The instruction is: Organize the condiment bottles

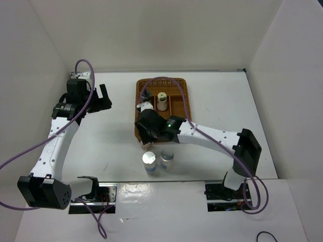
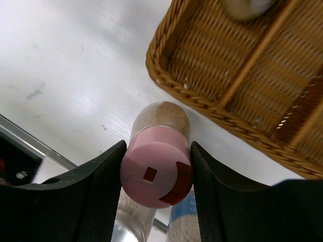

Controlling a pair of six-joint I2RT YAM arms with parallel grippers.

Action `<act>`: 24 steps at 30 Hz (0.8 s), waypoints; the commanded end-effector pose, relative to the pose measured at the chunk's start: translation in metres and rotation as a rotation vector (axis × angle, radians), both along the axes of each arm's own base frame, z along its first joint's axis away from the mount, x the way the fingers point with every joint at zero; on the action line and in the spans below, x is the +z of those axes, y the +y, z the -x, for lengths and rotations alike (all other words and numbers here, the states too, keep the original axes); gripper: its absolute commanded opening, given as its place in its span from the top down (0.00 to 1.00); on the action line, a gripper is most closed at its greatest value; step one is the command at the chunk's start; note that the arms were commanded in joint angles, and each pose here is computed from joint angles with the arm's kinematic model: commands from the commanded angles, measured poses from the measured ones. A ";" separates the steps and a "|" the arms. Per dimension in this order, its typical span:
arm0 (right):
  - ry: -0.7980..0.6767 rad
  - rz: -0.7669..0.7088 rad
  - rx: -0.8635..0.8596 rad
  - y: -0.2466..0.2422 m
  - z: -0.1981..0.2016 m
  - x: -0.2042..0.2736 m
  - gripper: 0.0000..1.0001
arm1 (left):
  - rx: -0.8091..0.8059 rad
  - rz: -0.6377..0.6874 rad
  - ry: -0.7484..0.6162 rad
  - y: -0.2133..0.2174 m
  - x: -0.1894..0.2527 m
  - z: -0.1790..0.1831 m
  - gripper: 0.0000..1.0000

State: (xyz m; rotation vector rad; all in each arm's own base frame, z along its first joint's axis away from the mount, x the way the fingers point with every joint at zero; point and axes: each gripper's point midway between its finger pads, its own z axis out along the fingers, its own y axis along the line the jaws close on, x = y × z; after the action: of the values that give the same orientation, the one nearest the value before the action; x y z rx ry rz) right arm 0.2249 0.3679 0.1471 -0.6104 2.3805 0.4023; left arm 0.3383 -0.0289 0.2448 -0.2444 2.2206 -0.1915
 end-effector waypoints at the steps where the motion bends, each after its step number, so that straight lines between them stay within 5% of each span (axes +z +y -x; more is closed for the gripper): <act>1: -0.137 -0.136 -0.090 -0.022 -0.024 0.089 0.52 | -0.008 0.026 -0.039 -0.001 0.008 0.000 0.01; 13: -0.278 -0.131 -0.317 -0.119 -0.106 0.128 0.52 | -0.100 0.153 0.031 -0.026 -0.023 0.026 0.01; 24: -0.227 -0.040 -0.288 -0.102 -0.157 0.064 0.52 | -0.402 0.294 0.031 -0.079 -0.016 0.051 0.01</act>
State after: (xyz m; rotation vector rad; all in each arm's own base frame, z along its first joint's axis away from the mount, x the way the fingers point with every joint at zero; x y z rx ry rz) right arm 0.3645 0.2485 0.2187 -0.2238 2.2139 0.2201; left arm 0.2952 -0.0856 0.2183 -0.0953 2.2953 -0.6064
